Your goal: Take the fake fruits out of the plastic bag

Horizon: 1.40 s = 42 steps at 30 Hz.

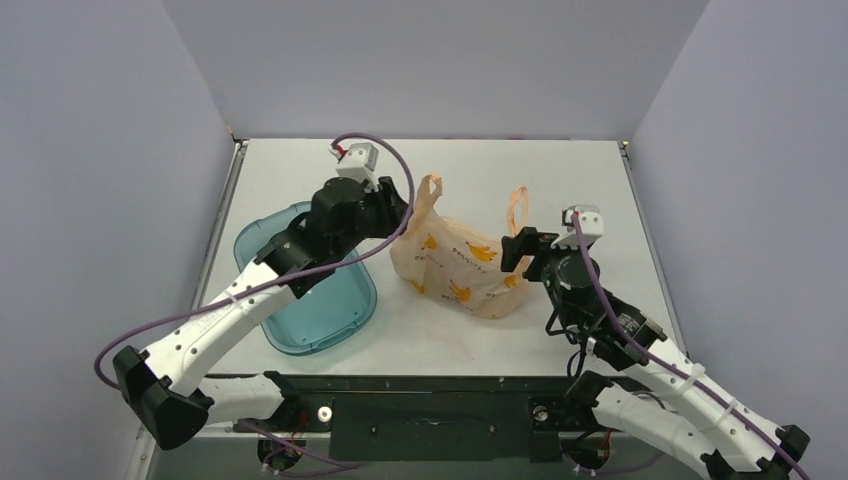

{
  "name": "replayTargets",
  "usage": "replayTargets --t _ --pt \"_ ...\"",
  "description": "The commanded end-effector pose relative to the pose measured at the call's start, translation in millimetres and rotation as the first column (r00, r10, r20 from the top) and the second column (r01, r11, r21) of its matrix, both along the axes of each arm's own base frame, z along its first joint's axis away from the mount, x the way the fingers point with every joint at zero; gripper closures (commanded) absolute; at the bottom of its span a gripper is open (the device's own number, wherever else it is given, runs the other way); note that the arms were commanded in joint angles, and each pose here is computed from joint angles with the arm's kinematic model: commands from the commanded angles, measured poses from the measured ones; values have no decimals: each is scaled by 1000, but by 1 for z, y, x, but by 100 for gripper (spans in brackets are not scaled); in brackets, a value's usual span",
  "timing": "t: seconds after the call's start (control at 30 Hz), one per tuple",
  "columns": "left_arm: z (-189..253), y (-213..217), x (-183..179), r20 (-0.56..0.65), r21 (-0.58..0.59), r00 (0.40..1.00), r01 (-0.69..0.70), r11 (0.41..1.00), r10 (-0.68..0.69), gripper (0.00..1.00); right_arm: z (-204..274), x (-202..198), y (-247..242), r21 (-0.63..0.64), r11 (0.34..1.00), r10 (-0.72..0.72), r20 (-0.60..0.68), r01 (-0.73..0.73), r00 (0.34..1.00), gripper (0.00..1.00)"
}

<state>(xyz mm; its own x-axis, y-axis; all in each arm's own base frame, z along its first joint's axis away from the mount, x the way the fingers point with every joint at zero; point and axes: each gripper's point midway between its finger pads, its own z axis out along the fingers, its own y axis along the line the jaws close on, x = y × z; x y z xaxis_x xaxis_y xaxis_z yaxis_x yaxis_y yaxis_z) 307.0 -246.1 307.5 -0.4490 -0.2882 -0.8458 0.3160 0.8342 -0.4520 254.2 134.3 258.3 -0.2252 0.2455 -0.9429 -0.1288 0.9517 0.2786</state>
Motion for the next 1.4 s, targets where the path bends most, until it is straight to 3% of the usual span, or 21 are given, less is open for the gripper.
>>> replayTargets --t 0.0,0.13,0.33,0.47,0.63,0.8,0.97,1.03,1.1,1.13,1.17,1.2,1.23,1.27,1.37 --pt "-40 19 -19 -168 327 961 -157 932 221 56 -2 -8 -34 -172 975 -168 -167 139 971 15" --pt "-23 -4 -13 -95 386 939 -272 881 331 51 28 3 -40 -195 951 -273 -174 238 946 13" --pt "-13 -42 0 -29 321 920 -362 875 391 48 51 25 -27 -203 939 -310 -150 277 939 12" --pt "-8 -39 16 25 303 865 -484 821 501 46 43 38 -19 -212 925 -352 -161 316 922 11" --pt "-6 -42 30 17 177 828 -554 813 561 46 23 54 0 -148 944 -322 -214 295 922 11" --pt "-1 -49 45 -3 39 832 -554 832 554 42 9 67 3 -91 941 -339 -263 327 903 12" --pt "-7 -56 59 -10 19 835 -551 835 551 41 -4 76 -3 -116 919 -394 -268 377 879 16" --pt "-12 -54 61 -5 33 823 -568 822 569 48 -8 80 -4 -127 914 -405 -266 384 875 24" --pt "-13 -50 60 4 26 817 -577 816 577 61 -9 82 -5 -122 912 -411 -251 392 876 45" --pt "-4 -49 60 10 -12 818 -575 818 575 72 -5 82 -7 -103 911 -412 -241 399 879 53" --pt "-11 -48 59 6 -6 826 -563 826 563 76 -5 83 -7 -85 912 -411 -234 402 881 71" --pt "6 -48 60 19 -64 835 -548 834 550 83 0 81 -7 -50 914 -402 -229 402 887 82" --pt "-6 -49 58 21 -38 857 -513 857 514 89 1 82 -5 -11 915 -395 -223 403 891 98" --pt "12 -47 61 30 -120 862 -499 858 506 91 7 79 -7 30 916 -385 -214 401 897 100" --pt "12 -53 65 22 -182 932 -352 918 361 100 17 76 -5 188 904 -353 -176 383 919 100"
